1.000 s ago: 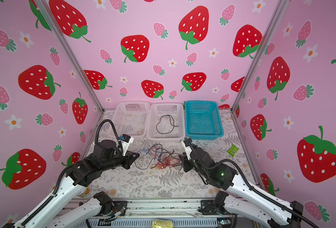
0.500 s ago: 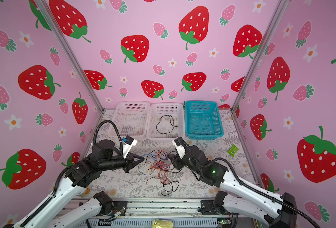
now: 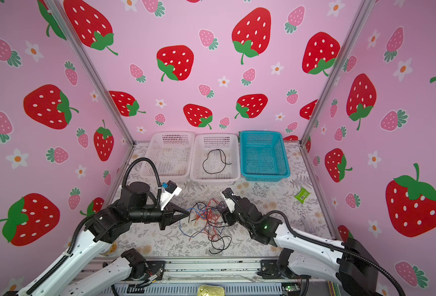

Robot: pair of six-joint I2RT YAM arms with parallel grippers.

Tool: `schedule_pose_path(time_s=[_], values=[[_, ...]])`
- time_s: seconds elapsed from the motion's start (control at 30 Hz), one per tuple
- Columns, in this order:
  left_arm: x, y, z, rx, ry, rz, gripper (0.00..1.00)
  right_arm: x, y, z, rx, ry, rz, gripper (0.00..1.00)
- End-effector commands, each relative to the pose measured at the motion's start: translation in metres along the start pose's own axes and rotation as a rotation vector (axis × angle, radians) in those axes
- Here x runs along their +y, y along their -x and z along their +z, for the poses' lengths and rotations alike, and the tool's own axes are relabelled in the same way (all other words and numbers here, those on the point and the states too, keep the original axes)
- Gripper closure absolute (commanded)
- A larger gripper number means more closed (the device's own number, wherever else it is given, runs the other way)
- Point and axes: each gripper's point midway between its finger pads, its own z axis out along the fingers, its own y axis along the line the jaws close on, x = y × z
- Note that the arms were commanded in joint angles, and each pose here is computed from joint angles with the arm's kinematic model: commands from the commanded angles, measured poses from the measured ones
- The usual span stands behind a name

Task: Untangle and sort cables by color
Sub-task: Untie the cable.

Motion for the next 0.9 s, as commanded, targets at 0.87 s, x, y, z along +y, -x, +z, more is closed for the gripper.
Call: schedule_pose_path(time_s=[0.87], values=[[-0.014, 0.008, -0.004, -0.012, -0.042, 0.048, 1.00, 0.029, 0.024, 0.006, -0.239, 0.031, -0.223, 0.29]])
